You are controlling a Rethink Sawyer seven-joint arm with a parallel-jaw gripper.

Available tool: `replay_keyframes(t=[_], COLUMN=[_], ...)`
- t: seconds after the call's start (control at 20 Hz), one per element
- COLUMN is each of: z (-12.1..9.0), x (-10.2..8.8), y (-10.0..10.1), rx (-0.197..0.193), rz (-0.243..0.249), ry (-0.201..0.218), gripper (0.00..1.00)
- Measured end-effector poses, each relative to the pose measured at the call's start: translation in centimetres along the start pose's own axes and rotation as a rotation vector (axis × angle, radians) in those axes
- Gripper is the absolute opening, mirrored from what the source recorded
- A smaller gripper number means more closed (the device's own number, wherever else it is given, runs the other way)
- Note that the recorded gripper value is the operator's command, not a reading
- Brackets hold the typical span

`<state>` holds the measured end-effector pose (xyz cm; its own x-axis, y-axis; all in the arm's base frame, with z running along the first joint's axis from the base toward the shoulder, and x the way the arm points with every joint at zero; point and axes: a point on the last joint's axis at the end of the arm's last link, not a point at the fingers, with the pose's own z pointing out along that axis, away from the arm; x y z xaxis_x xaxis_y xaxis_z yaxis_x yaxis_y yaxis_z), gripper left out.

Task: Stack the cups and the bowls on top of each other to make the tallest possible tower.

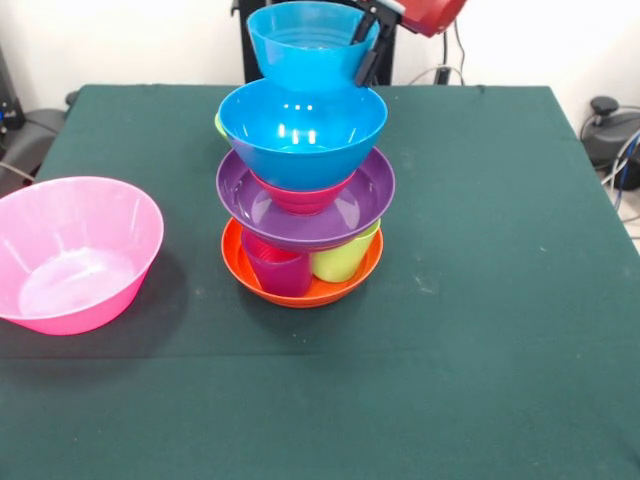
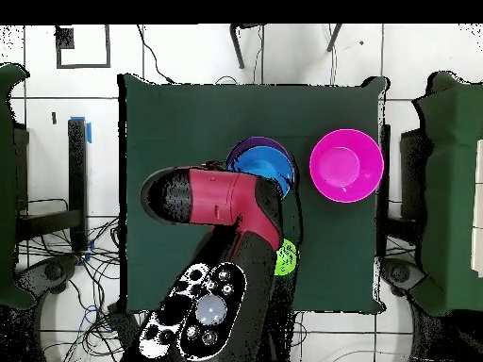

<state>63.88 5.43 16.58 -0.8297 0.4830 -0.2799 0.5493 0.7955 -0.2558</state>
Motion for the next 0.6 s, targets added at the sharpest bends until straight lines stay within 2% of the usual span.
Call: replay_keyframes(t=[0.2,0.3,0.6], z=[0.35,0.5,0.64], x=[-0.37,-0.73,-0.93], y=[-0.29,-0.56,-0.66], rx=[-0.001,-0.007,-0.018], rz=[0.001,0.004,0.005], ry=[-0.028,-0.056,-0.083], gripper=[0.0,0.0,0.0])
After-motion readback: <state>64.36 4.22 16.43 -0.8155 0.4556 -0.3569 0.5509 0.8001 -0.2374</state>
